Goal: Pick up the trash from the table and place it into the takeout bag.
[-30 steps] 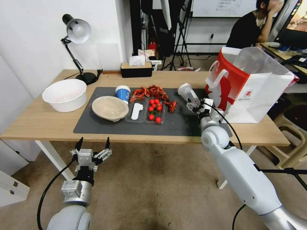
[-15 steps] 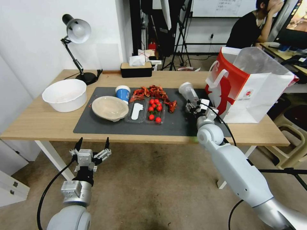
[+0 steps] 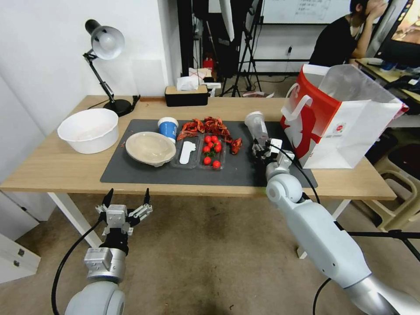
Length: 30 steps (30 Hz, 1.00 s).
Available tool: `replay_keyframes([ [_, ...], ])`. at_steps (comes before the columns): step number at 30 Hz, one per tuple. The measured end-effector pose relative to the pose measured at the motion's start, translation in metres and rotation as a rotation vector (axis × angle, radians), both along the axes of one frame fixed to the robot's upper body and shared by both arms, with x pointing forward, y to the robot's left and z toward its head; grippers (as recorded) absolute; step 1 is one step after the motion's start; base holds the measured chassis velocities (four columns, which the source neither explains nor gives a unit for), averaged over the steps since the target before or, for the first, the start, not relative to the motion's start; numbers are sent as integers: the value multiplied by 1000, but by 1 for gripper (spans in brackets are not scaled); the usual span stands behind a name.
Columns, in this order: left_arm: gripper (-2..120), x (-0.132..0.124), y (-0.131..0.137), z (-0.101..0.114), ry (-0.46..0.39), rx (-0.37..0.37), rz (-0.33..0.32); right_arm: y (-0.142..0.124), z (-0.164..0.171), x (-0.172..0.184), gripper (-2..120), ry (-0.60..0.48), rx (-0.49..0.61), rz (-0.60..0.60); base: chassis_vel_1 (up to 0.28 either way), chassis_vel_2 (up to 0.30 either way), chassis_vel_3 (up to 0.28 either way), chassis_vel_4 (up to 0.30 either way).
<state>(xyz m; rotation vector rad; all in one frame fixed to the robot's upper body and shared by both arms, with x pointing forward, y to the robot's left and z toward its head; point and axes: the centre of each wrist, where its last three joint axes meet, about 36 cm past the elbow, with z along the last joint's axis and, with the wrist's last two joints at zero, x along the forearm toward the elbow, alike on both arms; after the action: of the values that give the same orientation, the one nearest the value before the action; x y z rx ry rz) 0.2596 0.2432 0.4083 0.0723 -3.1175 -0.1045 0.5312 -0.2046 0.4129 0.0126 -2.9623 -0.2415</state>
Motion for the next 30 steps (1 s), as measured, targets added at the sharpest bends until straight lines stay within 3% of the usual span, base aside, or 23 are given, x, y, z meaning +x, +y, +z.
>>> replay_keyframes([
  [2, 100, 0, 0, 0, 0, 0, 0, 0, 1, 0, 52, -6, 1, 3, 0, 0, 0, 0],
  [4, 100, 0, 0, 0, 0, 0, 0, -1, 18, -9, 52, -103, 34, 50, 0, 0, 0, 0],
  [11, 100, -1, -1, 0, 0, -1, 0, -7, 47, -26, 52, -231, 75, 89, 0, 0, 0, 0],
  [24, 100, -1, -1, 0, 0, -1, -1, -14, 71, -36, 52, -332, 101, 101, 0, 0, 0, 0],
  [27, 100, -1, -2, 0, 1, 1, -2, -25, 94, -40, 52, -400, 107, 75, 0, 0, 0, 0],
  [30, 100, -3, -2, 0, 2, 9, -4, -66, 144, -36, 52, -498, 86, -69, 0, 0, 0, 0],
])
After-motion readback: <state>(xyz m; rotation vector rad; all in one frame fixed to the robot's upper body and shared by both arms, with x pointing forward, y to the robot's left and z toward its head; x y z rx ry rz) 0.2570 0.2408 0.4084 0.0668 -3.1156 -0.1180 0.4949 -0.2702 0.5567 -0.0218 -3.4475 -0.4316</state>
